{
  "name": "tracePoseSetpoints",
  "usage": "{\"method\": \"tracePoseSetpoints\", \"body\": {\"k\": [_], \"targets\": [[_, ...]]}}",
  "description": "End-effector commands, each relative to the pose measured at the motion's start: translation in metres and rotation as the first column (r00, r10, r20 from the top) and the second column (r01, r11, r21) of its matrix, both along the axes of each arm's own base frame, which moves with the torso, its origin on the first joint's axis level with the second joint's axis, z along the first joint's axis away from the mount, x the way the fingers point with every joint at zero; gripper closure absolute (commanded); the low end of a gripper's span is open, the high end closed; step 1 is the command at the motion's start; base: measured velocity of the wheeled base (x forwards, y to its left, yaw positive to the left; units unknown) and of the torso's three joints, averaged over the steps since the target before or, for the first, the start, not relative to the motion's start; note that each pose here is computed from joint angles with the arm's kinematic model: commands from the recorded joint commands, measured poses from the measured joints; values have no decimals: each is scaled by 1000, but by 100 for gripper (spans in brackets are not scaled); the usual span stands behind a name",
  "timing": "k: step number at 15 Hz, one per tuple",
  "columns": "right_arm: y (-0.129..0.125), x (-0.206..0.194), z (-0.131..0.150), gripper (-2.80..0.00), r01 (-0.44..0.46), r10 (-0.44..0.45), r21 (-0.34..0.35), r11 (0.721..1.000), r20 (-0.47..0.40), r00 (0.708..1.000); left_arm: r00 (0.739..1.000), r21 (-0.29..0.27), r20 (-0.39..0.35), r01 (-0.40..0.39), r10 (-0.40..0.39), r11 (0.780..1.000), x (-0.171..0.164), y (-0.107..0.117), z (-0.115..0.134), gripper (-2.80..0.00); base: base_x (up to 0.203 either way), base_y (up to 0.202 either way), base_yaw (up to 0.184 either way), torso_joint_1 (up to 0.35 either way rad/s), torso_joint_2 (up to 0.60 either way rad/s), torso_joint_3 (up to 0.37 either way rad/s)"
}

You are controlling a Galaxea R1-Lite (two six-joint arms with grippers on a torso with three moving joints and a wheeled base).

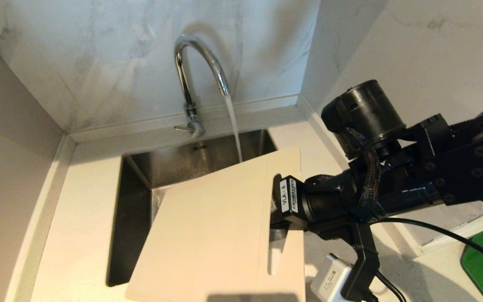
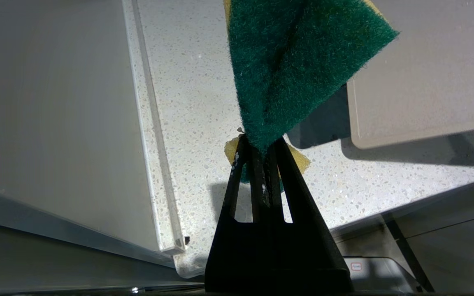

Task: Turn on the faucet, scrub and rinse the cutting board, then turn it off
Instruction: Scrub the cutting board underwater

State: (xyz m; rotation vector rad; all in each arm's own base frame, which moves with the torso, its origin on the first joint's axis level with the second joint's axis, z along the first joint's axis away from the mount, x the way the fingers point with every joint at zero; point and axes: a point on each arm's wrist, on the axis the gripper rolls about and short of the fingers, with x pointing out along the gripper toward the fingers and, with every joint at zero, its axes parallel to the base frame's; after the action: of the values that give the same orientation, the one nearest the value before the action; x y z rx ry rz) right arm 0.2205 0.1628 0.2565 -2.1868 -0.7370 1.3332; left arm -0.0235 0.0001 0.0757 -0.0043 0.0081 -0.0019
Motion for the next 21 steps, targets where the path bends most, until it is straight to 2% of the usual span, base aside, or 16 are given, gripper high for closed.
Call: {"method": "tracePoseSetpoints", "body": {"k": [1,4,10,16,21], "targets": [[8,7,10,0,-9,9,-37,999,-1,1000,1000,0,-1,0,0,1000,0,0,0,0,0,0,0,0,0,0],[10,11,11,0,2,-3,-116,993,-14,1000,1000,0,-1,0,0,1000,0,0,0,0,0,0,0,0,0,0],[15,18,11,0,14,-17,-147,989,-20,1000,1000,0,0,0,0,1000,0,0,0,0,0,0,0,0,0,0],[30,48,20,0,13,-7,-136,991,43,999,1000,0,-1,0,0,1000,0,0,0,0,0,0,0,0,0,0],[20,79,21,0,54,-40,-142,988,97,994,1000,0,0,0,0,1000,0,0,0,0,0,0,0,0,0,0]]}}
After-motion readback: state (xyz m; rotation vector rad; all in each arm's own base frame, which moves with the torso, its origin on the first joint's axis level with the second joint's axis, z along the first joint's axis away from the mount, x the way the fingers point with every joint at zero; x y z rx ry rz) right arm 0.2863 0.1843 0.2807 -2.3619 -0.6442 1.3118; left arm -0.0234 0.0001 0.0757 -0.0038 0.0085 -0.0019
